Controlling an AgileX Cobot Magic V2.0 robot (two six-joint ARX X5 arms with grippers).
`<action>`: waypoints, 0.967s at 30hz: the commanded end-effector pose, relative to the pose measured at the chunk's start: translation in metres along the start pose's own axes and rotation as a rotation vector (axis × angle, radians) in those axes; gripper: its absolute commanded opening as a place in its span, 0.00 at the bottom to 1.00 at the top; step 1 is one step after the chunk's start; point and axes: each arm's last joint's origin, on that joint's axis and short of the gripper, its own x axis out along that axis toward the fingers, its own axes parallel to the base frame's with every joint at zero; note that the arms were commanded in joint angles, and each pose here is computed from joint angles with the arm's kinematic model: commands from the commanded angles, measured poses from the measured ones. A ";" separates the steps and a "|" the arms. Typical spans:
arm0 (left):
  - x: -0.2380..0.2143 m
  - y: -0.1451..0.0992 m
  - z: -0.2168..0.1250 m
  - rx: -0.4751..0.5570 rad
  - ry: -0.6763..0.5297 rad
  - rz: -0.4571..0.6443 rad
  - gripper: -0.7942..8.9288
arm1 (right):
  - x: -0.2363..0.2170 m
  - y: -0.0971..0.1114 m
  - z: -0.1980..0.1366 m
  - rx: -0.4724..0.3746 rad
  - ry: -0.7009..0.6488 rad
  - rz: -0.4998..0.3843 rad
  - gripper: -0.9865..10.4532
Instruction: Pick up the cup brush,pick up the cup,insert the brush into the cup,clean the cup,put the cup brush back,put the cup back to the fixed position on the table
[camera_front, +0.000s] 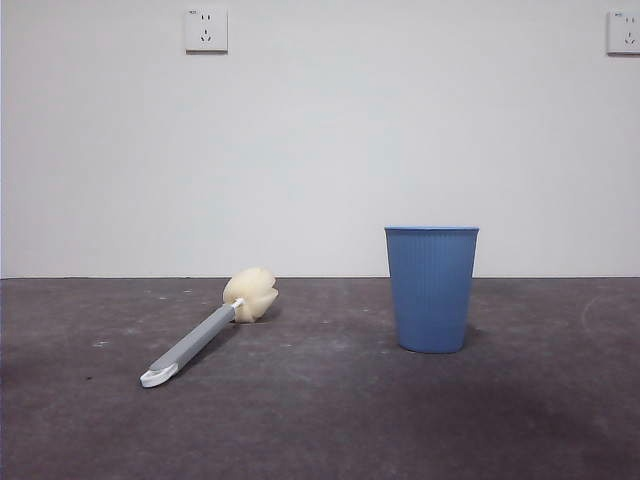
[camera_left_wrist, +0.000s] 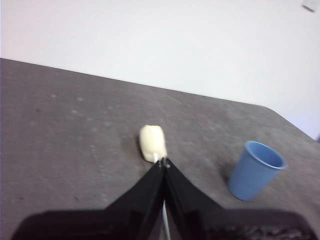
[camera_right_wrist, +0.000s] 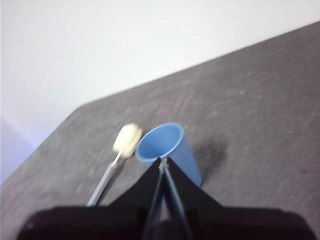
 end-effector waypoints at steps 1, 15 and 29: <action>-0.004 -0.007 0.012 -0.003 0.057 -0.024 0.07 | -0.005 0.010 0.016 -0.083 0.071 0.028 0.08; -0.010 -0.028 0.049 0.098 0.444 -0.246 0.07 | -0.022 0.043 0.061 -0.225 0.552 0.120 0.08; -0.015 -0.033 0.055 0.091 0.522 -0.271 0.34 | -0.026 0.046 0.057 -0.224 0.657 0.144 0.34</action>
